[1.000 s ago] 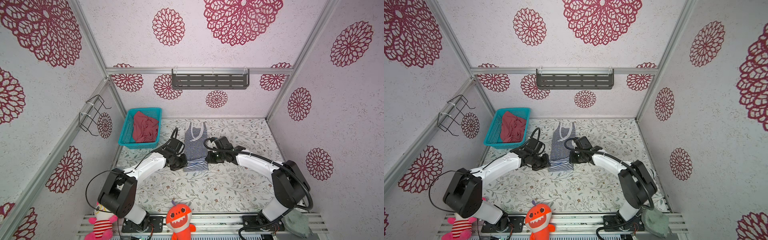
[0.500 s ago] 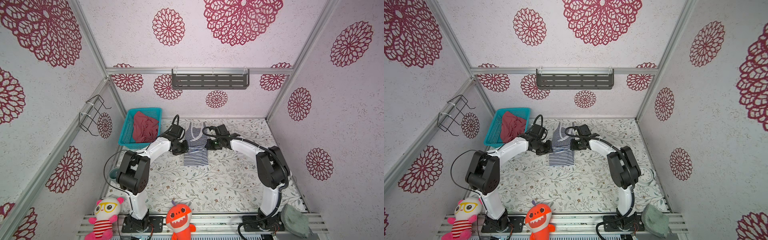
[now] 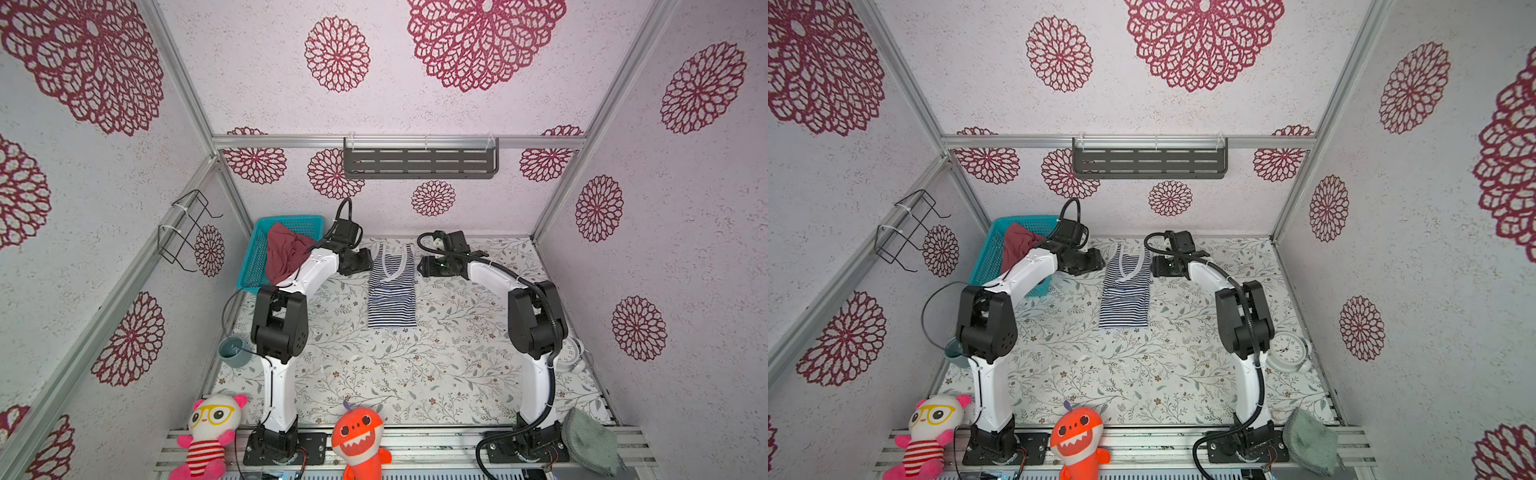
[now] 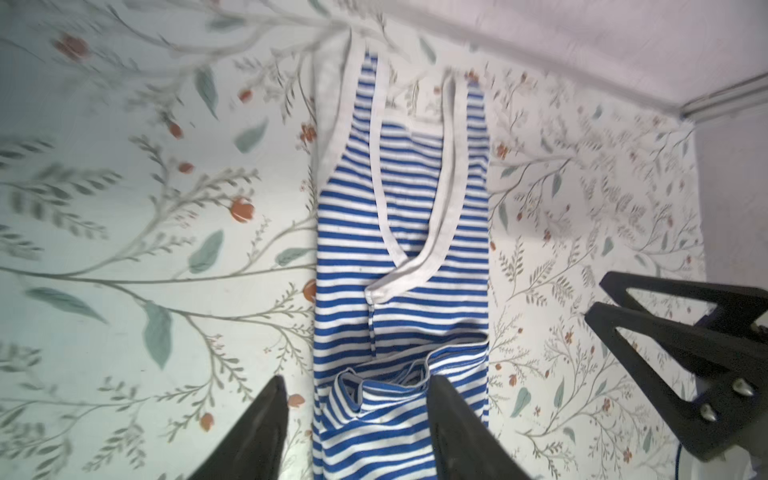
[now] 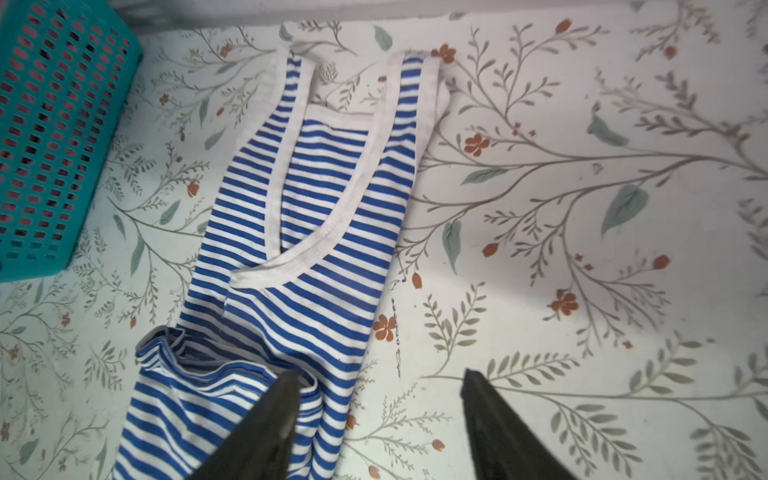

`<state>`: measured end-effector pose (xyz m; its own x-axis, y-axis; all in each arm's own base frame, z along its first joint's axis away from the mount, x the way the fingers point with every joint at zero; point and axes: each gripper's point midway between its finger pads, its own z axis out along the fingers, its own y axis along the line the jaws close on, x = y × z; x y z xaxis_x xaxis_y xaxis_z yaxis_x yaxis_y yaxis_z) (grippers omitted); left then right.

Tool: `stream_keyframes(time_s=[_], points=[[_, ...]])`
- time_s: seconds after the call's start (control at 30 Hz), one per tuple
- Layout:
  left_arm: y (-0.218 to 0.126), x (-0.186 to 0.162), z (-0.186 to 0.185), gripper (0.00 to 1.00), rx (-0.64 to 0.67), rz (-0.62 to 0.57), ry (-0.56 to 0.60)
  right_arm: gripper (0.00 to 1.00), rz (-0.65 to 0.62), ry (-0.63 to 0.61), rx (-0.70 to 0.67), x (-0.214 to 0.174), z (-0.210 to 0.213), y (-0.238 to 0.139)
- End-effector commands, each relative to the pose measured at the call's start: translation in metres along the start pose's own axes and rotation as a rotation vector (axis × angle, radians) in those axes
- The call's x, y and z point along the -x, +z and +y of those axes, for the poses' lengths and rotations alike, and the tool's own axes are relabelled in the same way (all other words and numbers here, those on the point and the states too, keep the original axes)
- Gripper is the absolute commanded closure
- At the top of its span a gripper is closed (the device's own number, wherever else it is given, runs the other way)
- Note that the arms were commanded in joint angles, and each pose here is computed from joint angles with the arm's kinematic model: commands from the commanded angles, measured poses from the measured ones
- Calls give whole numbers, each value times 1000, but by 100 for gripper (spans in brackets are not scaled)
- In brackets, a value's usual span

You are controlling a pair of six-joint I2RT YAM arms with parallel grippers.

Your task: Fold and stack the tank tops

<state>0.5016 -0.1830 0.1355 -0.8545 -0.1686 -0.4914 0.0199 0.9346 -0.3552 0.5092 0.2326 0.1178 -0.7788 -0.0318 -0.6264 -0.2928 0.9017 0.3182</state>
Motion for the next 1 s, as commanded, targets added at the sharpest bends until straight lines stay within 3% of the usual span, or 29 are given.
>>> stream_keyframes(time_s=[0.0,0.13,0.27,0.5,0.63,0.87,0.97], points=[[-10,-31,-4,46,-5,4,-15,52,-33,-29,77,-5,33,-31],[20,-83,-8,49,-25,102,-60,67,38,-5,139,-47,56,-19],[48,-118,-13,53,-32,178,-81,70,95,8,157,-79,70,1],[60,-166,-6,53,-5,283,-91,77,175,40,160,-130,79,19],[50,-209,2,55,-8,371,-113,81,211,70,122,-168,74,7],[-4,-287,-5,56,-29,482,-139,81,306,149,152,-248,95,-48],[-36,-290,-7,54,-22,470,-115,78,330,183,198,-264,114,-81]])
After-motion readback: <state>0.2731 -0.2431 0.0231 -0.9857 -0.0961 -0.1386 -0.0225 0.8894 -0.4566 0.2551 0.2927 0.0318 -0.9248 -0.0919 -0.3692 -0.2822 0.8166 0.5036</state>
